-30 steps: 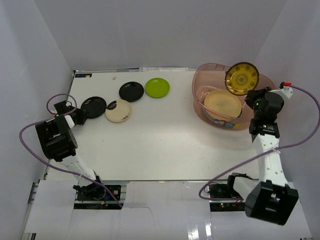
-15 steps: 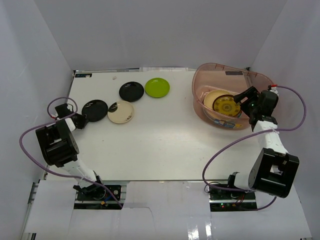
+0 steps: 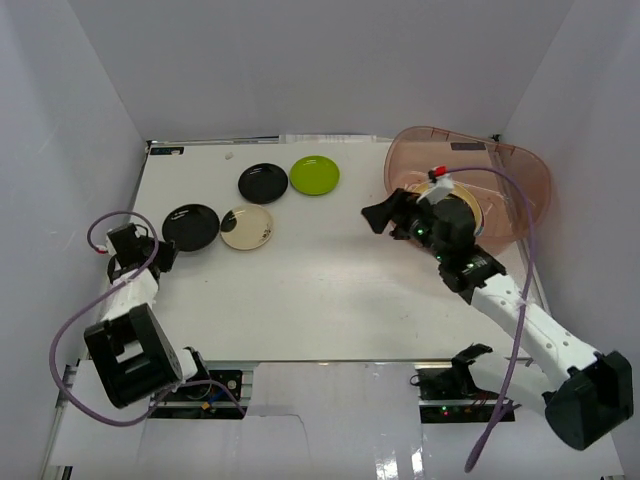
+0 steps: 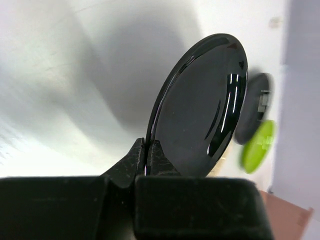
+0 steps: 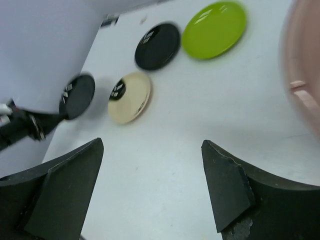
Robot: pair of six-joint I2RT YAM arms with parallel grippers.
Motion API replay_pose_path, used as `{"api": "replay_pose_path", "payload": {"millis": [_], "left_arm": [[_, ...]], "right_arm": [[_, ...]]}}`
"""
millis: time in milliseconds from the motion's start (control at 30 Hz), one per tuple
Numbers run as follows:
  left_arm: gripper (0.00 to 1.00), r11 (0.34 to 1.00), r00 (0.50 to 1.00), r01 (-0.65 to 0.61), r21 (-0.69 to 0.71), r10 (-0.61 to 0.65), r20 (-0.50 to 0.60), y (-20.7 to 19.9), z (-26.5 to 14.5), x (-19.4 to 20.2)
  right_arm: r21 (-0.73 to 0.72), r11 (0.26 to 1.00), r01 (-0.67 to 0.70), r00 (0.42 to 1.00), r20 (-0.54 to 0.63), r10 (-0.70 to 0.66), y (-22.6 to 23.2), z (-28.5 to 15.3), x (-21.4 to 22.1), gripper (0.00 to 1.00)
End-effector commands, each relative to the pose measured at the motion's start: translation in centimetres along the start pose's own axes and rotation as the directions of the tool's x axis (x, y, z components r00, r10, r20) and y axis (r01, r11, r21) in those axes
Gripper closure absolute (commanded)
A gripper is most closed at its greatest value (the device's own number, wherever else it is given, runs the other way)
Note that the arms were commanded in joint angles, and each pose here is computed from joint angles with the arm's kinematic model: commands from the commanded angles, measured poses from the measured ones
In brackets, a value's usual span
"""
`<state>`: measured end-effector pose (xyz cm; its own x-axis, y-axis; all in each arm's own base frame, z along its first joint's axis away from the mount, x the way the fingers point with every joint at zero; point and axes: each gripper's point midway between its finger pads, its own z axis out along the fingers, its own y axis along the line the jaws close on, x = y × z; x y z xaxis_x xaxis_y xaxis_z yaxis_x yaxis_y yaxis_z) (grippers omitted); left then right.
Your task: Place the plates into the plastic bin on the countertop
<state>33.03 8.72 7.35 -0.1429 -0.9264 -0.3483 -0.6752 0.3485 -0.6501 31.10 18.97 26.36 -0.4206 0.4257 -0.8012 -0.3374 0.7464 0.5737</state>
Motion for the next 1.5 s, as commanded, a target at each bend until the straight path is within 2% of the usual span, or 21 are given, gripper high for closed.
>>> {"api": "replay_pose_path", "payload": {"millis": [0,167,267,333,367,400,467,533,700,867,900,933,967,1000,1100,1133,1200,1233,1267,1300,1467], "left_arm": [[1.0,0.977,0.997,-0.019,0.21,0.004,0.073,-5.4,-3.8,-1.5],[1.0,0.915,0.996,-0.086,0.394,0.076,0.042,-8.7,-7.8,1.5],[1.0,0.877,0.992,-0.12,0.466,0.123,0.025,-9.5,-9.5,3.2],[1.0,0.859,0.989,-0.133,0.495,0.149,0.006,-9.2,-10.2,4.4],[1.0,0.848,0.988,-0.136,0.512,0.154,0.007,-9.3,-10.7,4.7],[1.0,0.826,0.987,-0.146,0.545,0.159,0.022,-9.8,-11.9,4.9],[1.0,0.802,0.981,-0.149,0.579,0.194,-0.015,-10.1,-12.8,6.3],[1.0,0.778,0.974,-0.153,0.609,0.224,-0.041,-10.7,-13.6,7.3],[1.0,0.741,0.963,-0.189,0.644,0.269,-0.027,-12.2,-14.8,7.5],[1.0,0.72,0.953,-0.219,0.658,0.303,-0.014,-13.6,-15.3,7.5],[1.0,0.711,0.952,-0.227,0.665,0.307,-0.004,-14.0,-15.6,7.3],[1.0,0.711,0.95,-0.23,0.665,0.311,-0.005,-14.1,-15.7,7.4],[1.0,0.708,0.949,-0.232,0.667,0.315,-0.003,-14.3,-15.9,7.4],[1.0,0.702,0.949,-0.235,0.673,0.316,0.001,-14.6,-16.2,7.3],[1.0,0.698,0.948,-0.23,0.678,0.319,-0.007,-14.9,-16.6,7.4],[1.0,0.702,0.95,-0.216,0.679,0.312,-0.02,-14.9,-16.6,7.5],[1.0,0.702,0.954,-0.162,0.693,0.291,-0.072,-15.1,-17.0,8.0],[1.0,0.693,0.955,-0.151,0.705,0.287,-0.078,-15.4,-17.2,8.0],[1.0,0.69,0.958,-0.129,0.712,0.273,-0.091,-15.7,-17.6,8.0],[1.0,0.673,0.957,-0.13,0.728,0.278,-0.087,-16.3,-18.2,8.0],[1.0,0.627,0.956,-0.141,0.766,0.288,-0.059,-19.2,-20.4,8.4]], "right_arm": [[0.022,0.998,0.057,0.997,-0.05,-0.056,2.5,2.4,5.1,0.15],[-0.034,0.997,0.071,0.968,-0.24,-0.077,5.4,7.7,12.9,0.15],[-0.041,0.999,0.031,0.939,-0.342,-0.043,5.5,11.1,17.4,0.16],[-0.071,0.997,-0.019,0.933,-0.36,-0.008,7.2,13.6,17.7,0.18],[-0.043,0.998,-0.04,0.908,-0.418,0.018,6.4,15.0,20.6,0.22],[-0.065,0.996,-0.062,0.918,-0.396,0.031,8.2,16.7,19.6,0.24],[-0.015,0.997,-0.079,0.894,-0.444,0.064,7.2,18.9,22.9,0.36],[-0.016,0.993,-0.117,0.896,-0.434,0.098,8.5,21.0,22.9,0.42],[0.064,0.976,-0.21,0.867,-0.45,0.216,7.5,24.5,26.4,0.45],[0.105,0.959,-0.263,0.853,-0.439,0.282,7.0,26.7,28.1,0.56],[0.113,0.954,-0.279,0.848,-0.437,0.299,7.0,26.8,28.3,0.59],[0.117,0.951,-0.287,0.847,-0.433,0.309,6.8,27.0,28.3,0.76],[0.12,0.948,-0.296,0.846,-0.428,0.318,6.6,26.7,28.4,0.86],[0.118,0.945,-0.305,0.846,-0.423,0.326,6.6,26.4,28.2,0.92],[0.057,0.944,-0.325,0.868,-0.379,0.322,7.1,23.9,25.8,0.92],[-0.008,0.951,-0.309,0.895,-0.341,0.288,8.8,22.8,22.5,0.92],[-0.011,0.966,-0.257,0.916,-0.321,0.24,7.4,19.8,21.6,0.92],[-0.062,0.974,-0.217,0.951,-0.238,0.196,8.5,18.1,17.0,0.92],[-0.028,0.983,-0.182,0.956,-0.241,0.17,6.5,16.0,17.3,0.92],[-0.086,0.981,-0.174,0.974,-0.16,0.159,8.0,13.6,12.8,0.92],[0.026,0.996,-0.083,0.996,0.037,0.082,1.2,6.2,2.9,0.92]]}}
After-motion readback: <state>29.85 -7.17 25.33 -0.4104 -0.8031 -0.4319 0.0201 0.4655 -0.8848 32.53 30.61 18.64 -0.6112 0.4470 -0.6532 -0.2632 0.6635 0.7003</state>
